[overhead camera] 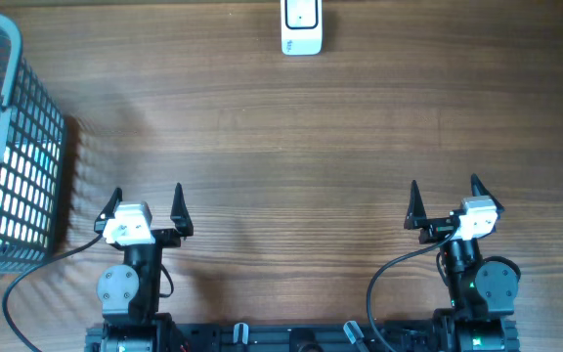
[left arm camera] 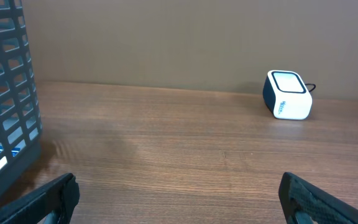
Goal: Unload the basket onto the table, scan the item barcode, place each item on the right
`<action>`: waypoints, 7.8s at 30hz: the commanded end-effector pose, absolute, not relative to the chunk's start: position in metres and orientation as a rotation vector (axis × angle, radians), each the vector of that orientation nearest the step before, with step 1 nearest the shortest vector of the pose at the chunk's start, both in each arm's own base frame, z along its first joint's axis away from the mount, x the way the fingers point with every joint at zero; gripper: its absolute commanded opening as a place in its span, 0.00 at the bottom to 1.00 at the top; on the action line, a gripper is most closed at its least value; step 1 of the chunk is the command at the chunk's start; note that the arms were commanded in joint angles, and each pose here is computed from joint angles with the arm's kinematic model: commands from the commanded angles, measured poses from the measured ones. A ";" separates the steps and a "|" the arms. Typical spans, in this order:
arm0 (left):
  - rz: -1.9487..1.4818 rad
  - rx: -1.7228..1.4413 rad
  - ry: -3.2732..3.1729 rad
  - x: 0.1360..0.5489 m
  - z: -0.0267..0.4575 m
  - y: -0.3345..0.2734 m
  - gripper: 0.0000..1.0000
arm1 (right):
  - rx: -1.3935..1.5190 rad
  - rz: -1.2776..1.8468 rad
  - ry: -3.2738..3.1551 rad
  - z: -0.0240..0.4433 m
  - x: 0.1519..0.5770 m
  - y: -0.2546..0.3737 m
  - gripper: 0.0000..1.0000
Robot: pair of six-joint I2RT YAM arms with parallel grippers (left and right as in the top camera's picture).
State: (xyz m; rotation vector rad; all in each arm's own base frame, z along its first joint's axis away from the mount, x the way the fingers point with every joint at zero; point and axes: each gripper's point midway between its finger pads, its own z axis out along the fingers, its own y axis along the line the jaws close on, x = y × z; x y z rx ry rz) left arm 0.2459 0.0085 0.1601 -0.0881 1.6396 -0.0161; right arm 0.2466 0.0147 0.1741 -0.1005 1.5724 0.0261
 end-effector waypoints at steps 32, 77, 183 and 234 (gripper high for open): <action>-0.021 -0.099 1.636 0.246 0.158 0.010 1.00 | -0.087 0.012 1.671 0.151 0.252 0.011 1.00; -0.867 0.615 0.880 0.107 0.350 -0.131 1.00 | -0.088 0.011 1.671 0.151 0.252 0.011 1.00; 0.856 -1.550 2.519 0.253 0.078 0.391 0.85 | -0.088 0.011 1.671 0.151 0.252 0.011 1.00; 0.894 -1.152 1.839 0.310 0.353 0.290 0.04 | -0.087 0.012 1.671 0.151 0.252 0.011 1.00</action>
